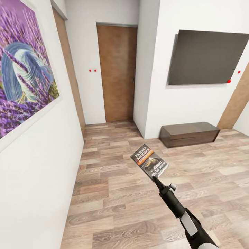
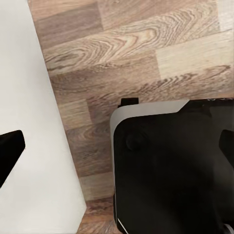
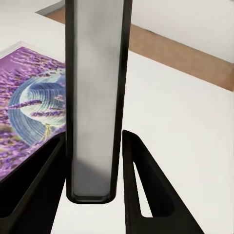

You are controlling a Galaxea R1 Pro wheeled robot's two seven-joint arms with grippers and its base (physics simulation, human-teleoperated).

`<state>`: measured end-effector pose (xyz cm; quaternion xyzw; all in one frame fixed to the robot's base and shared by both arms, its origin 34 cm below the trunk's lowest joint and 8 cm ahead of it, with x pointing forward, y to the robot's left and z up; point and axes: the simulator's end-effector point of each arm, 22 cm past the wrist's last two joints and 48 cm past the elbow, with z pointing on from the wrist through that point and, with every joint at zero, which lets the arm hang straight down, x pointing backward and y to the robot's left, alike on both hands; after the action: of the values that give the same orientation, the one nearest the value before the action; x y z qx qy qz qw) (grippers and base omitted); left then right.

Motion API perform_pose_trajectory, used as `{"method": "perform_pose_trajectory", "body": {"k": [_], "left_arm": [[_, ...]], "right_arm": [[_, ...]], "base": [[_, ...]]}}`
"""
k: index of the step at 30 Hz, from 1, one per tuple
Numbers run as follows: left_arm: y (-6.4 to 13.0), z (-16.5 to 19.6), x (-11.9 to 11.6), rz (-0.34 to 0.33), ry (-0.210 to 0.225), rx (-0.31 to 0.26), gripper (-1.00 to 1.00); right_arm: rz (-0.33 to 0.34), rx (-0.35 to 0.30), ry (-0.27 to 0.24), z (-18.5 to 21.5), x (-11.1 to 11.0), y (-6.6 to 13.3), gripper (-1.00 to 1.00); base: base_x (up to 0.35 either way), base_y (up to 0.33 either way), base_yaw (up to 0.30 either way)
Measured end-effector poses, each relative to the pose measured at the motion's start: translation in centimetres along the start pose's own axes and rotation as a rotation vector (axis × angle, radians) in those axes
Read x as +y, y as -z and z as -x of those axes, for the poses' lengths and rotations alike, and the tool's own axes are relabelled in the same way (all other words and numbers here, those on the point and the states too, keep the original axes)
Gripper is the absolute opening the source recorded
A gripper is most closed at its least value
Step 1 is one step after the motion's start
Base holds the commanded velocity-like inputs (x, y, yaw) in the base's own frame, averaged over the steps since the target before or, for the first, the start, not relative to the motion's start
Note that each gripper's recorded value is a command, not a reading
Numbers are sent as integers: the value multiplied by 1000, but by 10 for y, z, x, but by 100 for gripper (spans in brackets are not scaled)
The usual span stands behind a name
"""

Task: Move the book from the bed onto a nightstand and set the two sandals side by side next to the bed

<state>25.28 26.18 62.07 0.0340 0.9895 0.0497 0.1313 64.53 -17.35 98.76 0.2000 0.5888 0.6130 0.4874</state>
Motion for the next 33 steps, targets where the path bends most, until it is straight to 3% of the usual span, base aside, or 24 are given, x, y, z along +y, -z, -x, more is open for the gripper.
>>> {"method": "perform_pose_trajectory", "body": {"k": [21,33], "left_arm": [[0,0,0,0,0,0,100],[0,0,0,0,0,0,100]], "right_arm": [[0,0,0,0,0,0,-100],[4,-1,0,1,1,1,-100]], "base": [[338,1,-4],[338,0,-201]]}}
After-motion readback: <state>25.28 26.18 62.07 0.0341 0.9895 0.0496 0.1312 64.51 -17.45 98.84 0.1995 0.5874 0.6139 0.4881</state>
